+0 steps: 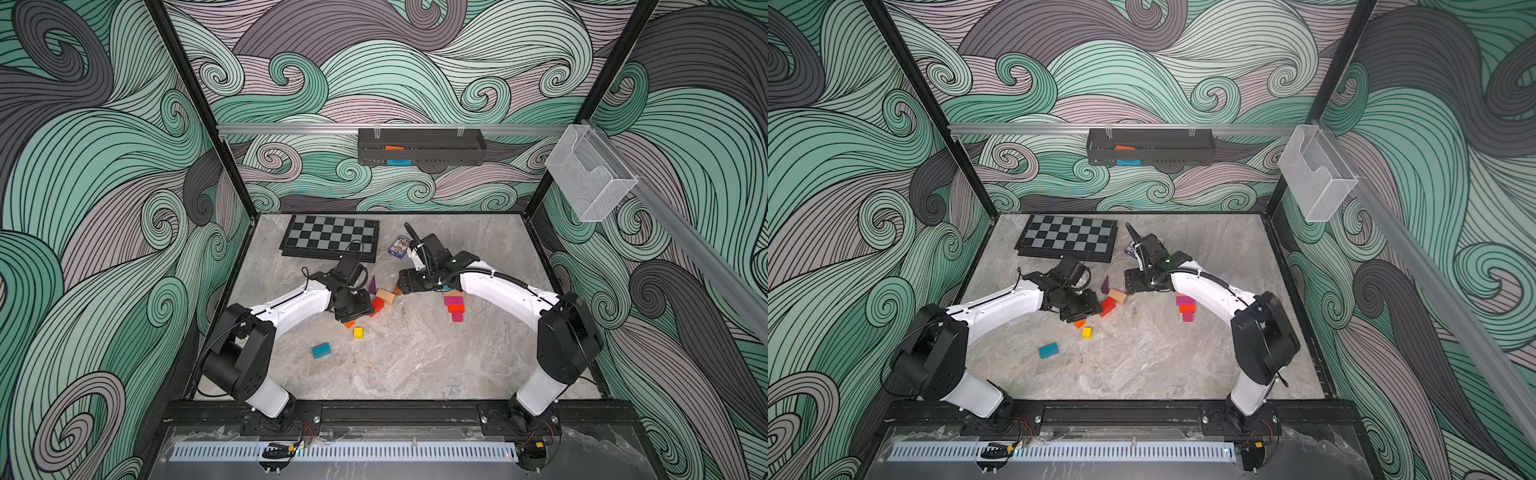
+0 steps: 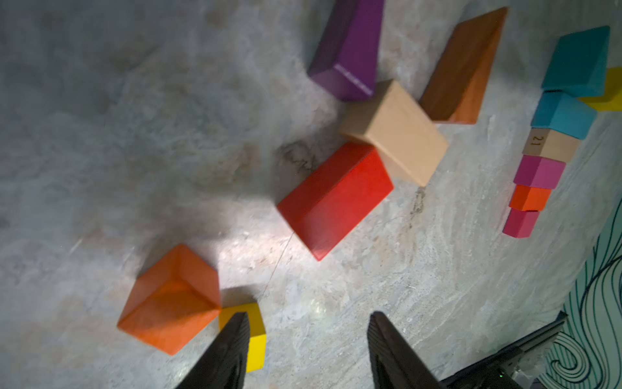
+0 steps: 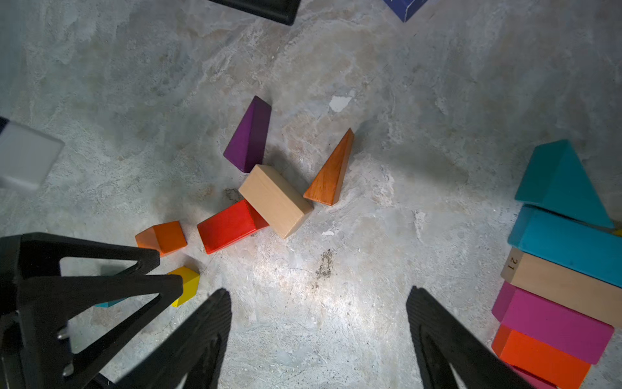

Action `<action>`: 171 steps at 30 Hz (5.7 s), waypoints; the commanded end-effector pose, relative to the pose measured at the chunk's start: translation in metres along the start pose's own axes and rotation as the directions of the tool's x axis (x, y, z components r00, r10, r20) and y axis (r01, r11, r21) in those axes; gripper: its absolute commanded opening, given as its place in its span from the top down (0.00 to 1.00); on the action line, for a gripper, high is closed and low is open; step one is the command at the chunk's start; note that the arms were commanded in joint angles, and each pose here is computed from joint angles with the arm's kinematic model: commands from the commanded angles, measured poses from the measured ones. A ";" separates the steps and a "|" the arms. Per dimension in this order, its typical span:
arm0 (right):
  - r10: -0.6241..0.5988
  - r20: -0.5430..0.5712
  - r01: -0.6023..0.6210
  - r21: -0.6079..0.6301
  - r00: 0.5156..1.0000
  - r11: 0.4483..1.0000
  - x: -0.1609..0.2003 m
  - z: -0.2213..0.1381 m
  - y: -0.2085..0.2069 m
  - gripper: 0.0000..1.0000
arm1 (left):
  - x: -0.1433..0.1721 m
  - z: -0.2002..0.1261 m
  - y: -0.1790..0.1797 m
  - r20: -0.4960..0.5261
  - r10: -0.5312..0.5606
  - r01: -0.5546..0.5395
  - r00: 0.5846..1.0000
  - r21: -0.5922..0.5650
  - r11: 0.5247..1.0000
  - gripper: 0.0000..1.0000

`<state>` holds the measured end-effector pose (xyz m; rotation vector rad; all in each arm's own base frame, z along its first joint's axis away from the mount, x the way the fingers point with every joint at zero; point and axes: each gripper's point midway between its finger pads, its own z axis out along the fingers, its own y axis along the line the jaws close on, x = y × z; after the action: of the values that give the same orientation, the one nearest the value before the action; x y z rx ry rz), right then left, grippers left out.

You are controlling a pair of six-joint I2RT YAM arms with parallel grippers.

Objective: Assemble a carrot with building blocks
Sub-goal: Adjust the building block at the center of the board, then assemble the building block at the center of the board.

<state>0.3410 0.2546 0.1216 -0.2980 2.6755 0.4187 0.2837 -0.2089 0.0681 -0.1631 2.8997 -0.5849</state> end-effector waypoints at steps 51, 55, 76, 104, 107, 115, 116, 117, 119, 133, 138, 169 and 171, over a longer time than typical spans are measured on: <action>0.058 -0.002 -0.058 -0.054 0.998 0.997 -0.003 -0.019 -0.019 0.19 | -0.012 0.056 -0.036 -0.134 0.791 -0.801 0.598 -0.150 0.580 0.81; 0.063 0.004 -0.062 -0.057 0.998 0.996 -0.005 -0.019 -0.018 0.19 | -0.016 0.061 -0.037 -0.135 0.816 -0.826 0.562 -0.151 0.543 0.77; 0.051 0.040 -0.048 -0.074 0.998 0.996 -0.012 -0.044 -0.016 0.14 | -0.017 -0.027 -0.035 0.139 0.507 -0.477 0.851 -0.198 0.856 0.46; 0.067 0.015 -0.066 -0.090 0.998 0.994 -0.001 -0.040 -0.018 0.16 | 0.024 0.049 -0.023 0.045 0.155 -0.154 0.987 -0.028 0.988 0.56; 0.068 0.017 -0.067 -0.091 0.998 0.994 -0.002 -0.039 -0.018 0.16 | 0.018 0.051 -0.011 0.047 0.159 -0.155 0.986 -0.092 0.984 0.56; 0.068 0.022 -0.066 -0.087 0.997 0.994 -0.004 -0.039 -0.018 0.16 | 0.006 0.052 0.015 0.040 0.182 -0.170 0.982 -0.207 0.963 0.57; 0.069 0.024 -0.067 -0.087 0.997 0.994 -0.005 -0.039 -0.018 0.16 | 0.004 0.051 0.016 0.042 0.189 -0.176 0.981 -0.216 0.960 0.57; 0.069 0.023 -0.066 -0.088 0.997 0.994 -0.005 -0.039 -0.018 0.16 | 0.002 0.049 0.017 0.045 0.200 -0.185 0.979 -0.223 0.957 0.57; 0.069 0.022 -0.066 -0.089 0.997 0.994 -0.005 -0.038 -0.017 0.16 | -0.002 0.046 0.018 0.051 0.218 -0.200 0.975 -0.241 0.950 0.57; 0.081 -0.002 -0.081 -0.090 0.997 0.993 -0.003 -0.027 -0.018 0.17 | -0.015 0.052 0.010 0.064 0.282 -0.260 0.957 -0.236 0.936 0.57; 0.086 -0.012 -0.087 -0.097 0.996 0.991 -0.003 -0.023 -0.015 0.17 | -0.022 0.052 0.001 0.083 0.302 -0.279 0.950 -0.214 0.936 0.55; 0.094 -0.026 -0.095 -0.076 0.995 0.993 -0.003 -0.011 -0.014 0.17 | -0.018 0.071 -0.044 0.078 0.332 -0.330 0.940 -0.047 0.943 0.55; 0.093 -0.024 -0.094 -0.075 0.995 0.993 -0.004 -0.011 -0.013 0.17 | -0.018 0.071 -0.044 0.076 0.335 -0.333 0.939 -0.045 0.942 0.55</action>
<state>0.3378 0.2344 0.1224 -0.2132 2.7280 0.5446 0.3169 -0.2619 0.0224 0.2405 2.7733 -0.4317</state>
